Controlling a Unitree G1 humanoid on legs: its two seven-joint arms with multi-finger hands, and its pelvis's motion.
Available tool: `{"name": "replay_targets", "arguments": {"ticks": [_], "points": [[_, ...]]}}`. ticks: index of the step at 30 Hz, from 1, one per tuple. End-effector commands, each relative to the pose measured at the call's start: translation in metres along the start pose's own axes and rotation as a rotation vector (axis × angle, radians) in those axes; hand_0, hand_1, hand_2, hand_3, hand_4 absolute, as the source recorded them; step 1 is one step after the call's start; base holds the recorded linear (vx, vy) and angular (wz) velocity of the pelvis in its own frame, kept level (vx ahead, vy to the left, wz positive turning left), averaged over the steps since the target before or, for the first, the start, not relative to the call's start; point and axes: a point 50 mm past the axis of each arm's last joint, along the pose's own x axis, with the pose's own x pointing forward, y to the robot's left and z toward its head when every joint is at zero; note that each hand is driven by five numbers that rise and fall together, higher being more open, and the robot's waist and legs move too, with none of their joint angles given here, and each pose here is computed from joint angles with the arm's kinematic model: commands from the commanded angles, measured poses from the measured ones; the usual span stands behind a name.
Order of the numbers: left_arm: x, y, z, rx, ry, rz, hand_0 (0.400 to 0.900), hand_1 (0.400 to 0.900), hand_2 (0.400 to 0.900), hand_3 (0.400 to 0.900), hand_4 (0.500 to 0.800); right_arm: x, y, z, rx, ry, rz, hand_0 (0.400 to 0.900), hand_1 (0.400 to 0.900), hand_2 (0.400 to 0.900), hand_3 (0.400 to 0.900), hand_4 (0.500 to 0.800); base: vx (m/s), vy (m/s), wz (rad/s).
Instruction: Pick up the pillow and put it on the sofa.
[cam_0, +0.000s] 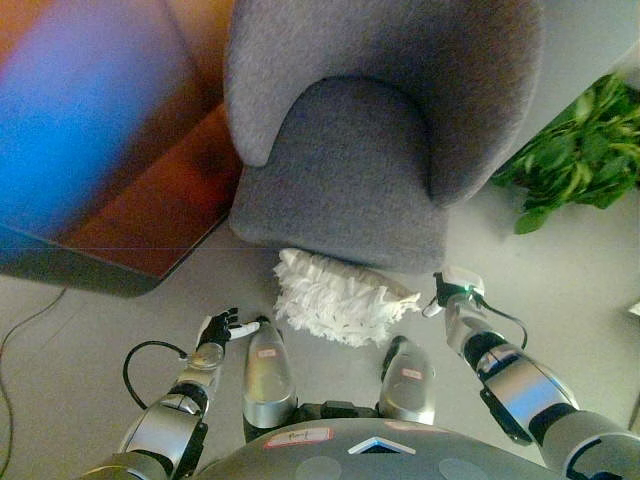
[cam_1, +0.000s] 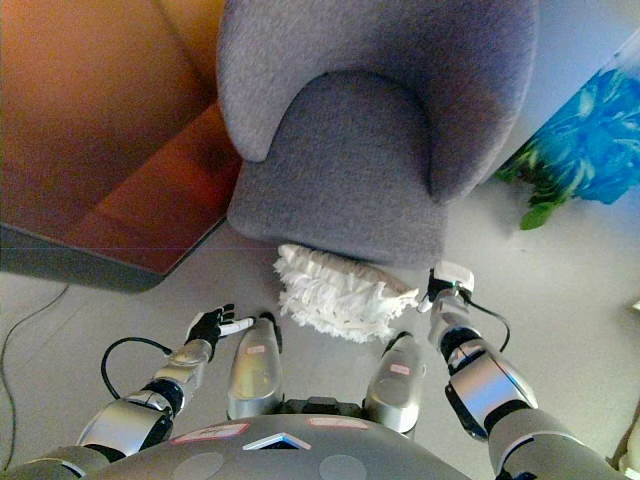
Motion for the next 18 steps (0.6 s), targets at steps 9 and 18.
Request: {"name": "replay_targets", "arguments": {"ticks": [9, 18], "points": [[-0.004, 0.046, -0.002, -0.079, -0.024, 0.100, 0.900, 0.900, 0.900, 0.900, 0.800, 0.015, -0.092, -0.017, 0.138, 0.061, -0.160, 0.900, 0.900, 0.900, 0.900, 0.800, -0.072, 0.061, 0.06], [-0.003, 0.045, 0.003, -0.136, -0.042, 0.084, 0.900, 0.900, 0.900, 0.900, 0.800, 0.015, -0.119, -0.012, 0.177, 0.044, -0.192, 0.900, 0.900, 0.900, 0.900, 0.800, -0.049, 0.076, -0.02]]}}
